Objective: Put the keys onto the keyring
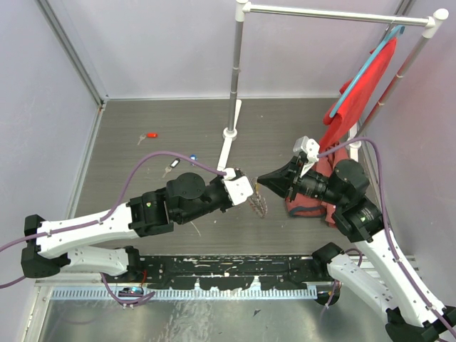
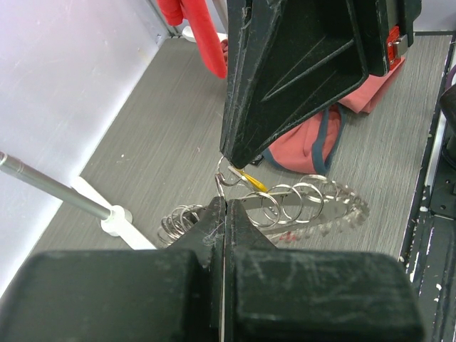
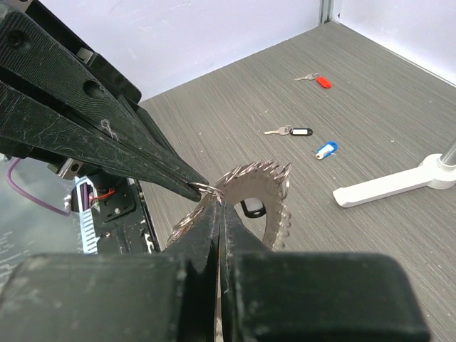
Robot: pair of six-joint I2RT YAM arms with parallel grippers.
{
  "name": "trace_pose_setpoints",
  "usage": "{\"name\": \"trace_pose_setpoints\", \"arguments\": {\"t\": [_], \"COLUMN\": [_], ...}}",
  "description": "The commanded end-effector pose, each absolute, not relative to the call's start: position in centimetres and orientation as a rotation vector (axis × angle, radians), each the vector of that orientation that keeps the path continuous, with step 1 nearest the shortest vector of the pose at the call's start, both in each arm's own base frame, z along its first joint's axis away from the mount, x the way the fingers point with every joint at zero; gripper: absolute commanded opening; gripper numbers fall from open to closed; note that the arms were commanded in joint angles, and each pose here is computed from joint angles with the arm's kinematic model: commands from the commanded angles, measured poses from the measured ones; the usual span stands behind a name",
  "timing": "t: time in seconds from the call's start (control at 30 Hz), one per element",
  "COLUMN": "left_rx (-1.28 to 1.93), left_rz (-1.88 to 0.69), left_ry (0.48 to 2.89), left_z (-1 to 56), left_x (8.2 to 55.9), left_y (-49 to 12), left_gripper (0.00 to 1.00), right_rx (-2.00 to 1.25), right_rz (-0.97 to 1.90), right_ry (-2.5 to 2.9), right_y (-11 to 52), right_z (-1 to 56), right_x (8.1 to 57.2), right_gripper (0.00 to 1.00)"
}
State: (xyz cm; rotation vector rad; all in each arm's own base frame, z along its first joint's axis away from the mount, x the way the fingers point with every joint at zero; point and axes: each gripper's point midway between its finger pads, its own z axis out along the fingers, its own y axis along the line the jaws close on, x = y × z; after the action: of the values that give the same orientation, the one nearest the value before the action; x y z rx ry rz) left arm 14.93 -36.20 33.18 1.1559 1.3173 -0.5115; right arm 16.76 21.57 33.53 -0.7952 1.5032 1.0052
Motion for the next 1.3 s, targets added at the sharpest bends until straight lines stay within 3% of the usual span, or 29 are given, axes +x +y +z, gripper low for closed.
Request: {"name": "trace_pose_setpoints", "arguments": {"t": [0.0,0.43,0.93,1.27], "left_rx": [1.113,1.109,1.079,1.049], "left_rz": [-0.559,-0.562,-0.606,-0.86], "left_ry": [1.27,1.262,1.217,1.237], "left_z": [35.5,35.7,37.1,38.7], "left_x": [14.6,14.5,13.8,10.5], "left_y": [-36.5,-36.3,-35.2,-34.6], "left_gripper": [0.0,0.0,0.0,0.0], "right_rx": [-0.764,-0.787,-0.866,-0.928], "right_rz": [0.981,0.973,0.895,0.885], "right_ry": [1.456,1.507,1.317,1.249], "right_y": [21.4,21.5,20.2,19.9], "right_z": [35.0,33.9,38.1,41.9], "right_x": [17.2,17.5,15.0,13.4], "right_gripper": [0.01,0.02,0.36,0.45]}}
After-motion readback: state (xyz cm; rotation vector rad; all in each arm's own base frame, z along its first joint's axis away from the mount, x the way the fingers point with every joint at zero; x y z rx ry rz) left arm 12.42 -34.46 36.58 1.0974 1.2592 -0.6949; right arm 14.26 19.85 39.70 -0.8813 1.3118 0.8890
